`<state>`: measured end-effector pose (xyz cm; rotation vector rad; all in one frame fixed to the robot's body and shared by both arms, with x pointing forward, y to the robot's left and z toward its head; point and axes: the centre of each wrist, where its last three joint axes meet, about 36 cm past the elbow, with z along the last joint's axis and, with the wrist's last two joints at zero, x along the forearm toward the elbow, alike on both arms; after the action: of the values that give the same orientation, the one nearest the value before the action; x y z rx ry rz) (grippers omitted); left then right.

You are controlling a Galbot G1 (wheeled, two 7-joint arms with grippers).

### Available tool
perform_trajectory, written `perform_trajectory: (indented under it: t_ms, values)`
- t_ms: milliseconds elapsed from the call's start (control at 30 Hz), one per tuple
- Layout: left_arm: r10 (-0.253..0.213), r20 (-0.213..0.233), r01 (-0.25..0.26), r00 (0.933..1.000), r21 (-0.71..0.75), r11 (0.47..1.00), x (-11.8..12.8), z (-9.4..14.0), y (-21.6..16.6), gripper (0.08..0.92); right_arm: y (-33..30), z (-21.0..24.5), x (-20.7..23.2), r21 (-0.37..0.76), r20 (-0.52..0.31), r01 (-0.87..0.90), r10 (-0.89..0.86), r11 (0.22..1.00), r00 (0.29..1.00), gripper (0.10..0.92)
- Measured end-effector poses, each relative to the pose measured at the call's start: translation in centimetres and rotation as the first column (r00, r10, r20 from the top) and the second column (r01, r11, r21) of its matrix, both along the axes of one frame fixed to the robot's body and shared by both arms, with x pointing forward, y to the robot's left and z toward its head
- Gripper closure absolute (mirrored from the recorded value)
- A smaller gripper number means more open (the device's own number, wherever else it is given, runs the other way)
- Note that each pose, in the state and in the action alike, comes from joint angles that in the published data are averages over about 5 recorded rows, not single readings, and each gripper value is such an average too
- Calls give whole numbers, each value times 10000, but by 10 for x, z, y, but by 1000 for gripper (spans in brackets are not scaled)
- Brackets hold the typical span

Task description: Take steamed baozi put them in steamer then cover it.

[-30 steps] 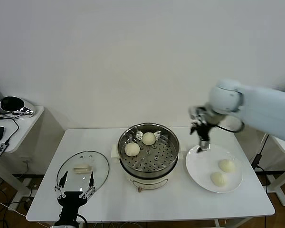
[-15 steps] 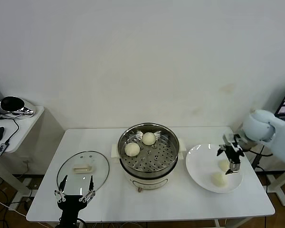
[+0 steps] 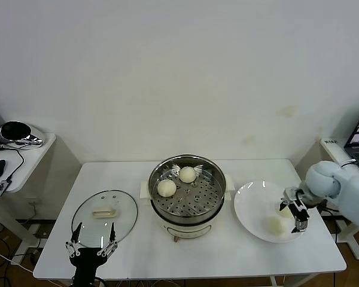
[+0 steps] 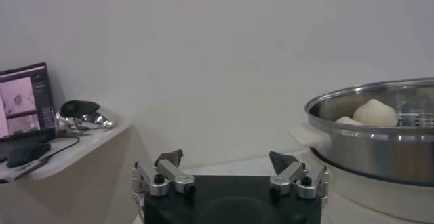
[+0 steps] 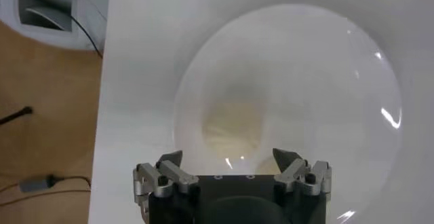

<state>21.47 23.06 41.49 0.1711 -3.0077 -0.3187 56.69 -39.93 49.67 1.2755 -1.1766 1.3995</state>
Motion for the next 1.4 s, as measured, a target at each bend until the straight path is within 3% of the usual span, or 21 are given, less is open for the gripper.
perform_trajectory:
  t_ms: [333,900,1200,1400]
  values:
    - [8,20,-8,10000,8,10000,0,0,0,177,5,-21,4,19,31,72,-72,10000,10000,209]
    - [22,31,-22,10000,-9,10000,-1,0,-2,177,12,-35,5,72,8,197,-197,9998,9998,440]
    - [-10,116,10,9999,-1,10000,-1,3,-2,177,6,-18,6,191,32,306,-306,9993,9995,470]
    - [-76,191,76,9998,-24,10000,0,5,-3,177,2,20,14,411,238,449,-459,9981,9987,471]
